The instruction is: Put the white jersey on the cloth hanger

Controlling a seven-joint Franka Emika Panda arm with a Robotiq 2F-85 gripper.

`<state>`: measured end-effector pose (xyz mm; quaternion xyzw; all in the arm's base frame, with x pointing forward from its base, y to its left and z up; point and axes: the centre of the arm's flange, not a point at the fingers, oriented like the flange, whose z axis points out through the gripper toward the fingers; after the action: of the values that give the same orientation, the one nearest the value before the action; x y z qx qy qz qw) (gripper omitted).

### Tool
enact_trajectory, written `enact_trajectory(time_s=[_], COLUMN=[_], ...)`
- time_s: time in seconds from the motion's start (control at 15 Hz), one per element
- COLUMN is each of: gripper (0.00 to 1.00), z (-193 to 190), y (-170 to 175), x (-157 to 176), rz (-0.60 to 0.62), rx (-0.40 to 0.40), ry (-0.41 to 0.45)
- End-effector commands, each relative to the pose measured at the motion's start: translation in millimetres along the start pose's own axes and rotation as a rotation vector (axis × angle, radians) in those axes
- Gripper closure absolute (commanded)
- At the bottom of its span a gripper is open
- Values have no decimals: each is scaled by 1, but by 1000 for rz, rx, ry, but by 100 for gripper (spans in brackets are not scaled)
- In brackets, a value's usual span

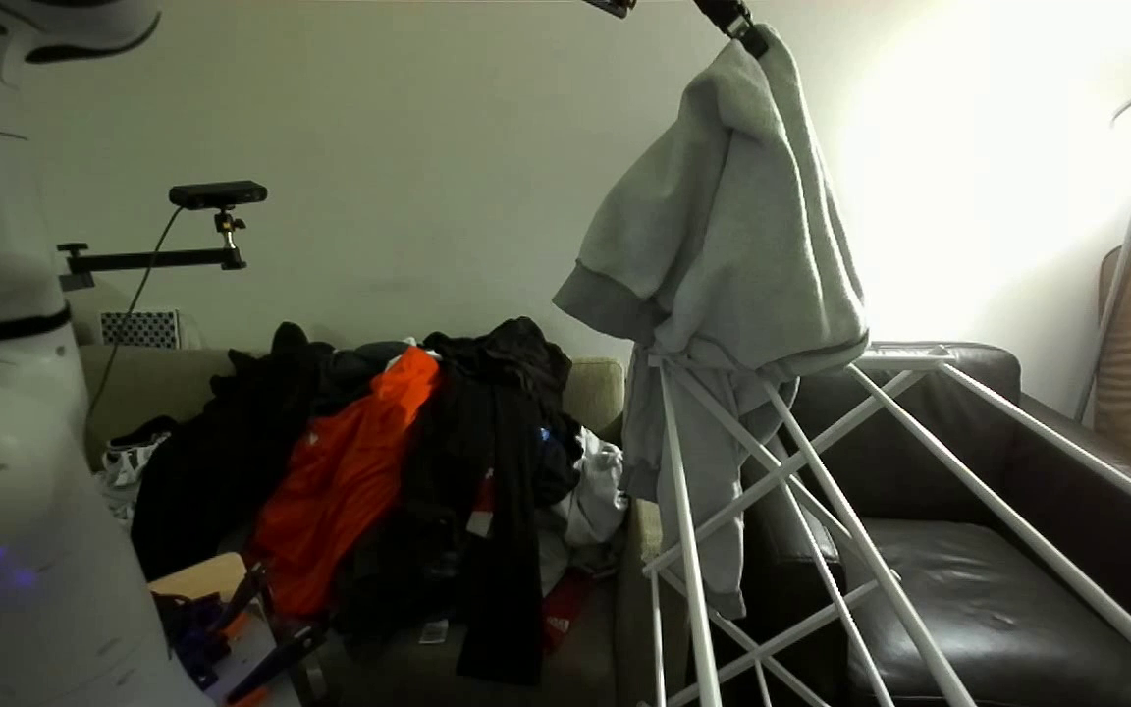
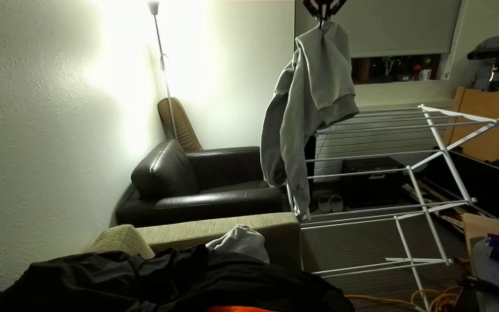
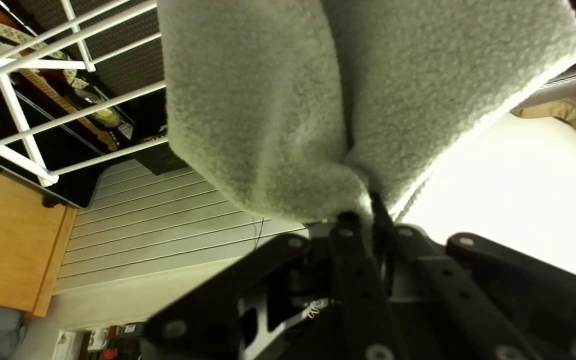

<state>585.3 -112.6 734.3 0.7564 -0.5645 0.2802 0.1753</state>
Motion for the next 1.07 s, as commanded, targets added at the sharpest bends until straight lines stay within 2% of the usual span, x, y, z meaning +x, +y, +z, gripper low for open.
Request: enact_trajectory(time_s=[0.0, 0.53, 1.0], gripper=[97, 97, 97], z=[14, 55, 77], y=[-7, -6, 23], x=[26, 71, 118], rz=[-17, -129, -228], rx=[36, 128, 214], ry=[4, -2, -23])
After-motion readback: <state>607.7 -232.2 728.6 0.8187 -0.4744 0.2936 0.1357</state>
